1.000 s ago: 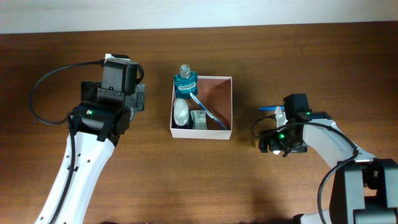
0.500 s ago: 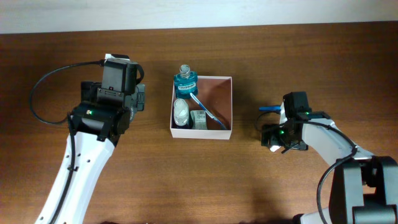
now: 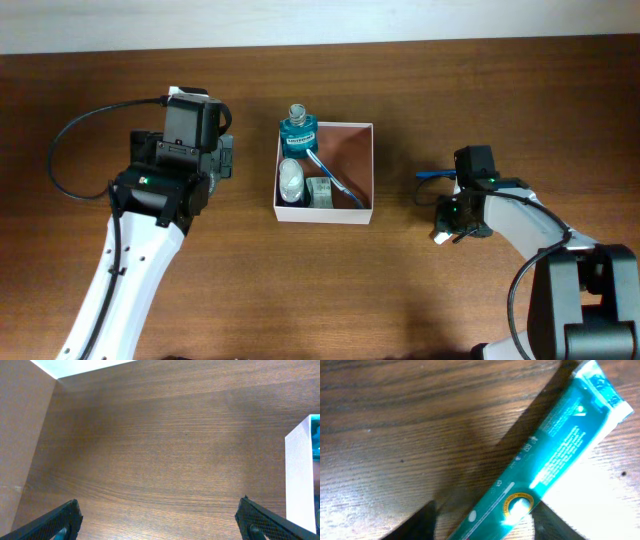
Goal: Pack container
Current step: 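Lower the right gripper and grasp the toothpaste tube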
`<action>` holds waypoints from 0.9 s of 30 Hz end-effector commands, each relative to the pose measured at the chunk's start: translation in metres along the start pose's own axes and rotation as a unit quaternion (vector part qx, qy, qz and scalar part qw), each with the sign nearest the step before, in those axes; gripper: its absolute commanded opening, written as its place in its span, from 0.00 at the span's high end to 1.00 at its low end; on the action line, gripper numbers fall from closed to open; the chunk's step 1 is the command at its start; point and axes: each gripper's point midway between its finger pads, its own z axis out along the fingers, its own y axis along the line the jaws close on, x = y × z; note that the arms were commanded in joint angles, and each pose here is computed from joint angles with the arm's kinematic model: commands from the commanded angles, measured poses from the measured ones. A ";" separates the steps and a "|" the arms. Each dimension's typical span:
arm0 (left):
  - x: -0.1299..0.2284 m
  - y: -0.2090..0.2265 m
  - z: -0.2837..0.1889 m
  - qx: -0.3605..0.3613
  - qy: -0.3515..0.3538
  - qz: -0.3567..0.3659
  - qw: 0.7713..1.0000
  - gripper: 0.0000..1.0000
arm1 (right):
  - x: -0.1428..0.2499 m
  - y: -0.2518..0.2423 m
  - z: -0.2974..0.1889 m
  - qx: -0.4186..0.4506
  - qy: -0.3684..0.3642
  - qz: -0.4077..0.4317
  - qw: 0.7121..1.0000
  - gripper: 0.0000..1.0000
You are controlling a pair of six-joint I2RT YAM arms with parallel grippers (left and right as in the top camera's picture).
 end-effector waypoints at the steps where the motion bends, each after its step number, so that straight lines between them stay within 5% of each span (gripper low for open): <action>1: -0.005 0.005 -0.003 -0.007 -0.007 -0.006 1.000 0.01 | 0.016 -0.006 0.016 0.014 0.033 0.003 0.999 0.60; 13: -0.005 0.005 -0.003 -0.007 -0.007 -0.006 1.000 0.01 | 0.015 -0.005 0.016 0.013 0.030 0.003 0.999 0.64; 27: -0.005 0.005 -0.003 -0.007 -0.007 -0.006 1.000 0.01 | 0.014 -0.005 0.016 0.013 0.030 0.003 0.999 0.80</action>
